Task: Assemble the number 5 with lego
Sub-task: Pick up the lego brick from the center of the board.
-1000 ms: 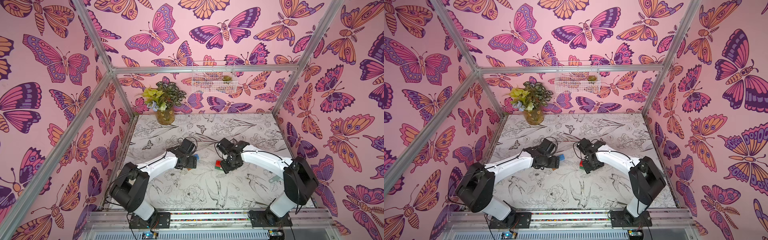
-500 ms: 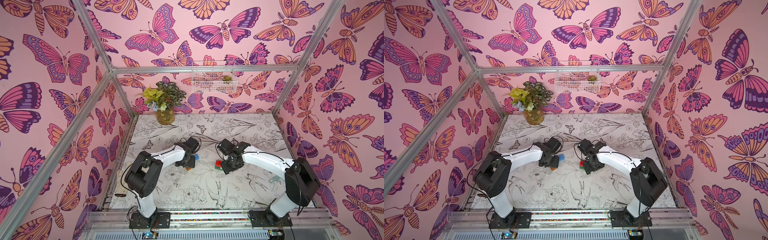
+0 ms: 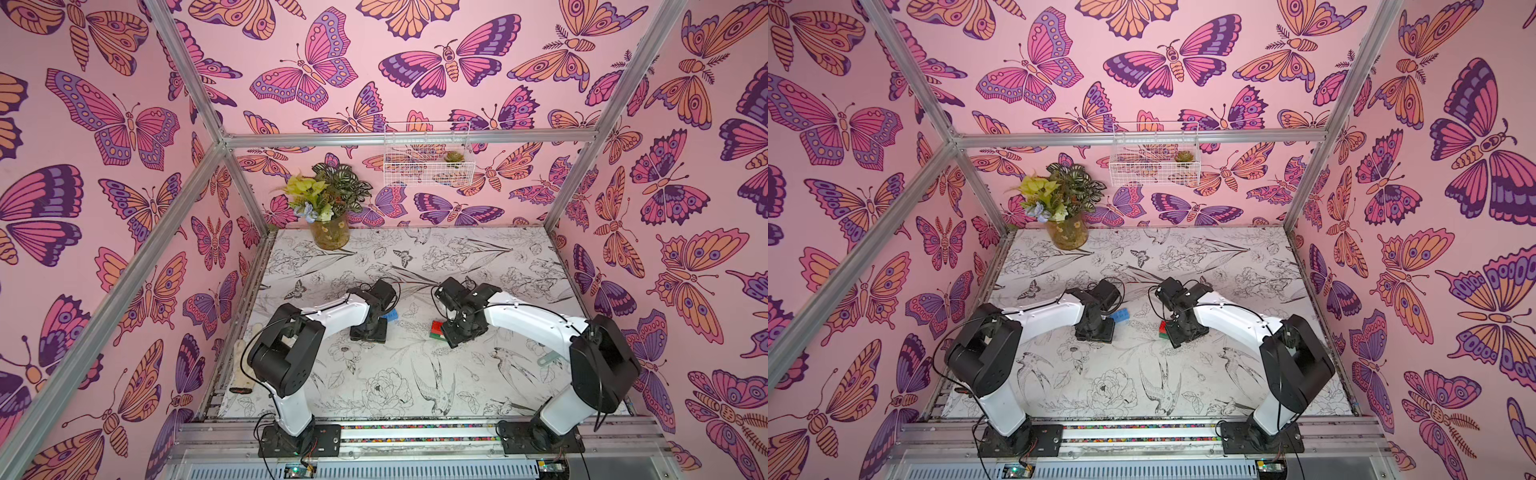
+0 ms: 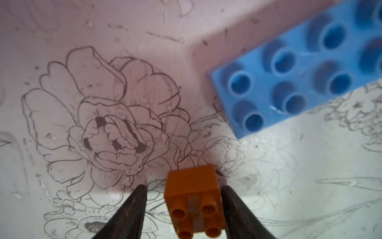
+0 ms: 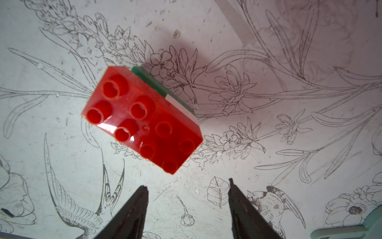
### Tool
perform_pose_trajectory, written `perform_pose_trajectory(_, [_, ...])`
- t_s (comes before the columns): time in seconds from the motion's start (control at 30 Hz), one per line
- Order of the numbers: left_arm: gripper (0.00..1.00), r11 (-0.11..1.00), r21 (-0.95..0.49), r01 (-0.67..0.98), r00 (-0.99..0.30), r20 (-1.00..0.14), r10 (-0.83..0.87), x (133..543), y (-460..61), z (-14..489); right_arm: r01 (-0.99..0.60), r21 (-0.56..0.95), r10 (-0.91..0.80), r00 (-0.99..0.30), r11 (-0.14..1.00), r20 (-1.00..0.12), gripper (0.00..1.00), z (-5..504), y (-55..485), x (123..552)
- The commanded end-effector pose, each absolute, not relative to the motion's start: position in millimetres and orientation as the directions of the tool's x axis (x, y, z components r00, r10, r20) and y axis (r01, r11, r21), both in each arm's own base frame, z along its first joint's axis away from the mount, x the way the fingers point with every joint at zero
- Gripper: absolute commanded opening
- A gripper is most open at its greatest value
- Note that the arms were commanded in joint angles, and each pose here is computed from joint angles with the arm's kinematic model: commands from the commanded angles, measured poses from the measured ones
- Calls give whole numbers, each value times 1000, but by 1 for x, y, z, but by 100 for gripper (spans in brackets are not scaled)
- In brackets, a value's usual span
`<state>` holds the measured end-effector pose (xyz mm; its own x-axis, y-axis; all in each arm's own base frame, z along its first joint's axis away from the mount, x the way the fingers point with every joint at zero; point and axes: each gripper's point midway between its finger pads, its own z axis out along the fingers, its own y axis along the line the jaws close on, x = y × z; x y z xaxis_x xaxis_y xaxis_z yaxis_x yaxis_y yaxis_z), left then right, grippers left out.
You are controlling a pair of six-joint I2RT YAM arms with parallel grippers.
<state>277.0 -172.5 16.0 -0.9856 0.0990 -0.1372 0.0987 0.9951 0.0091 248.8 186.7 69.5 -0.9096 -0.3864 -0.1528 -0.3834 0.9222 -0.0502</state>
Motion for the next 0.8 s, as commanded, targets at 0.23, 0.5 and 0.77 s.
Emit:
perform_pose_trajectory(0.23, [54, 994, -19, 108, -987, -121, 105, 267, -170, 19, -343, -38, -344, -926, 939, -152, 65, 60, 185, 252])
perform_pose_trajectory(0.5, [45, 993, -32, 111, -987, -121, 106, 269, -175, 18, -319, -38, -321, -936, 947, -147, 65, 50, 181, 253])
perform_pose_trajectory(0.77, [34, 992, -55, 112, -985, -136, 104, 272, -179, 25, -270, -5, -267, -950, 963, -161, 64, 42, 175, 254])
